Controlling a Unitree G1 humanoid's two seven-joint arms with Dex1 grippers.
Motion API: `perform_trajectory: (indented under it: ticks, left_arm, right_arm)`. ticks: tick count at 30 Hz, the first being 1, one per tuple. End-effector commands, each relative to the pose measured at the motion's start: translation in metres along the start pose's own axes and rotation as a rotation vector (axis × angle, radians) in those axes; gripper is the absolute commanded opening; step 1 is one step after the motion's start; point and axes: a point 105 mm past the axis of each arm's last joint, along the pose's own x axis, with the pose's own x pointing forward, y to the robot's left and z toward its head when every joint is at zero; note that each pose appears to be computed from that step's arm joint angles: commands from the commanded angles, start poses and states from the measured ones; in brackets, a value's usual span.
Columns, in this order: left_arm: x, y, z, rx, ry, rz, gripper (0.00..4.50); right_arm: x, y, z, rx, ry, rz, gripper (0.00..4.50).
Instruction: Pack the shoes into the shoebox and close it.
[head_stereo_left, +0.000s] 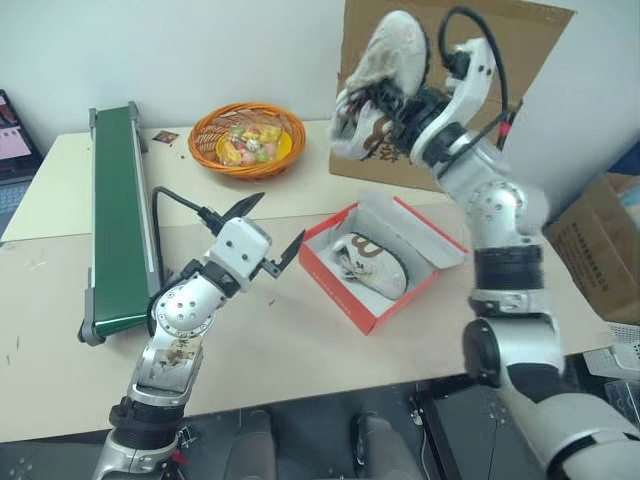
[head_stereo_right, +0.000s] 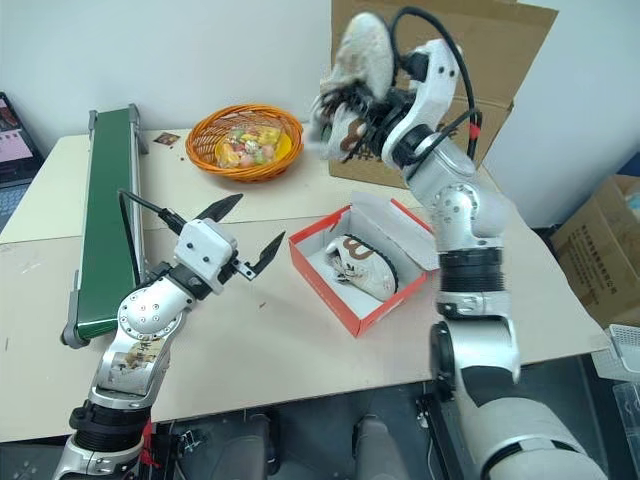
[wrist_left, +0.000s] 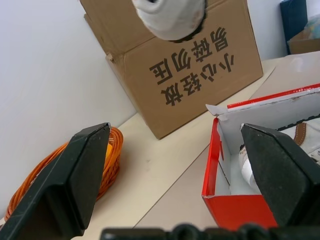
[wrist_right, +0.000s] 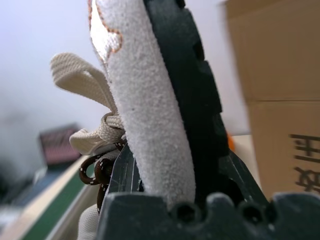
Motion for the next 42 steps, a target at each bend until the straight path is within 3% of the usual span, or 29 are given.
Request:
perform_trajectory:
  ticks: [1,5,9,16,21,33,39,41,42]
  left_arm:
    - [-0.003,0.007,0.008,0.017,-0.028,0.028,4.47]
    - [-0.007,0.003,0.013,-0.018,-0.042,-0.007,4.47]
    - [-0.035,-0.024,0.016,-0.082,0.025,-0.314,4.47]
    - [-0.081,-0.022,0.012,-0.126,0.191,-0.609,4.47]
    - [-0.073,-0.009,0.013,-0.078,0.19,-0.555,4.47]
    - [-0.064,-0.016,0.019,-0.079,0.158,-0.536,4.47]
    - [-0.063,-0.015,0.018,-0.071,0.166,-0.519,4.47]
    - [-0.063,-0.015,0.018,-0.065,0.166,-0.515,4.5]
    - [-0.063,-0.014,0.018,-0.063,0.167,-0.513,4.5]
  right_arm:
    - [-0.02,0.03,-0.005,-0.118,0.209,0.226,0.59]
    - [-0.044,0.033,-0.038,-0.218,0.488,0.375,0.59]
    - [-0.052,0.011,-0.082,-0.216,0.708,0.354,0.59]
    - [-0.047,-0.005,-0.109,-0.159,0.823,0.342,0.59]
    - [-0.047,-0.004,-0.121,-0.146,0.897,0.377,0.59]
    - [-0.057,-0.028,-0.192,-0.221,1.132,0.367,0.59]
    - [-0.049,-0.029,-0.217,-0.32,1.176,0.349,0.59]
    - [-0.045,-0.028,-0.216,-0.314,1.164,0.346,1.56]
    - [-0.042,-0.026,-0.213,-0.304,1.153,0.354,1.84]
